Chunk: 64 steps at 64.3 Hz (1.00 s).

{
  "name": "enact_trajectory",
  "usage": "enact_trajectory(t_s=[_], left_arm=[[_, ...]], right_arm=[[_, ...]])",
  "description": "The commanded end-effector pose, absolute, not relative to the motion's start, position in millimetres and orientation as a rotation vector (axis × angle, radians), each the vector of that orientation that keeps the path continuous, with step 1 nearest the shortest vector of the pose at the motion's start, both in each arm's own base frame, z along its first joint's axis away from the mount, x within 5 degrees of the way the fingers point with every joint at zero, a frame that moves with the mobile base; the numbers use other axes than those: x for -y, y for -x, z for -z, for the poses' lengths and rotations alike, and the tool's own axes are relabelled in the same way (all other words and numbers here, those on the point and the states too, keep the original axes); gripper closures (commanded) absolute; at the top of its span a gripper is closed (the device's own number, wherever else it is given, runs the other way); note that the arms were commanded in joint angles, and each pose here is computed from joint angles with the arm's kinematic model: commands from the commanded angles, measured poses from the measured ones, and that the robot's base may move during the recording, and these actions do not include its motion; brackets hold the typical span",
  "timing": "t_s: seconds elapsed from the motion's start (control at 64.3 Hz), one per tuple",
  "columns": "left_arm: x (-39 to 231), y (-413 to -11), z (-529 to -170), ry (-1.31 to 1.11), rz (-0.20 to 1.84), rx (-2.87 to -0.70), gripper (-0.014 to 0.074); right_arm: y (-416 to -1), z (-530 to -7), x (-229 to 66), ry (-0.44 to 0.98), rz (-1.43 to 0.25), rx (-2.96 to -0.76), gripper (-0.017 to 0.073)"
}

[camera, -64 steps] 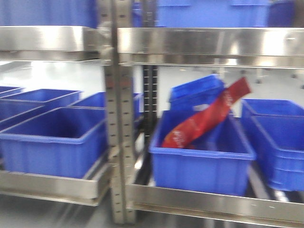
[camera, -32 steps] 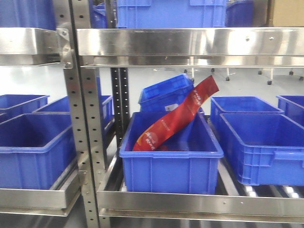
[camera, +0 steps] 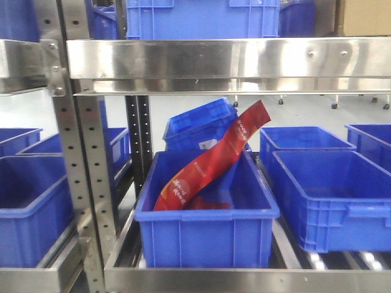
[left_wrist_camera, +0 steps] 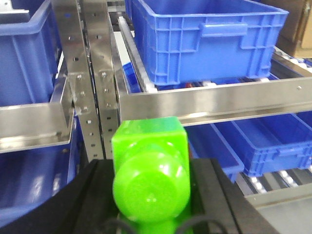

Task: Grab block from conveyor and place in blue bin
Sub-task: 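Drive the base up to the shelf of blue bins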

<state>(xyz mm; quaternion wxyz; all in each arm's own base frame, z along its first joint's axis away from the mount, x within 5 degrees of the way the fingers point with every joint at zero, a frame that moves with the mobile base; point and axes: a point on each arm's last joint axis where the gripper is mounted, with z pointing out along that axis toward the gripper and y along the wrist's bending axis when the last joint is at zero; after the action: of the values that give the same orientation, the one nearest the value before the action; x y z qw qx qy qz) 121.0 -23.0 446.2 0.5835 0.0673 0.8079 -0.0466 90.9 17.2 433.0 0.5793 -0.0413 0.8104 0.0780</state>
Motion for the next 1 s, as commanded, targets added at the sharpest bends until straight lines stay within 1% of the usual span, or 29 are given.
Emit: enact_trajectory(t_s=[0.0,0.98], left_arm=[[24.0,-120.3,-448.6,-0.154,0.126,-1.863,0.0704],[24.0,-120.3,-448.6,-0.154,0.126,-1.863,0.0704]], right_arm=[[-89.7,-437.2,-16.0,0.1,-0.168,-1.861,0.0721],[-89.7,-437.2,-16.0,0.1,-0.168,-1.861,0.0721]])
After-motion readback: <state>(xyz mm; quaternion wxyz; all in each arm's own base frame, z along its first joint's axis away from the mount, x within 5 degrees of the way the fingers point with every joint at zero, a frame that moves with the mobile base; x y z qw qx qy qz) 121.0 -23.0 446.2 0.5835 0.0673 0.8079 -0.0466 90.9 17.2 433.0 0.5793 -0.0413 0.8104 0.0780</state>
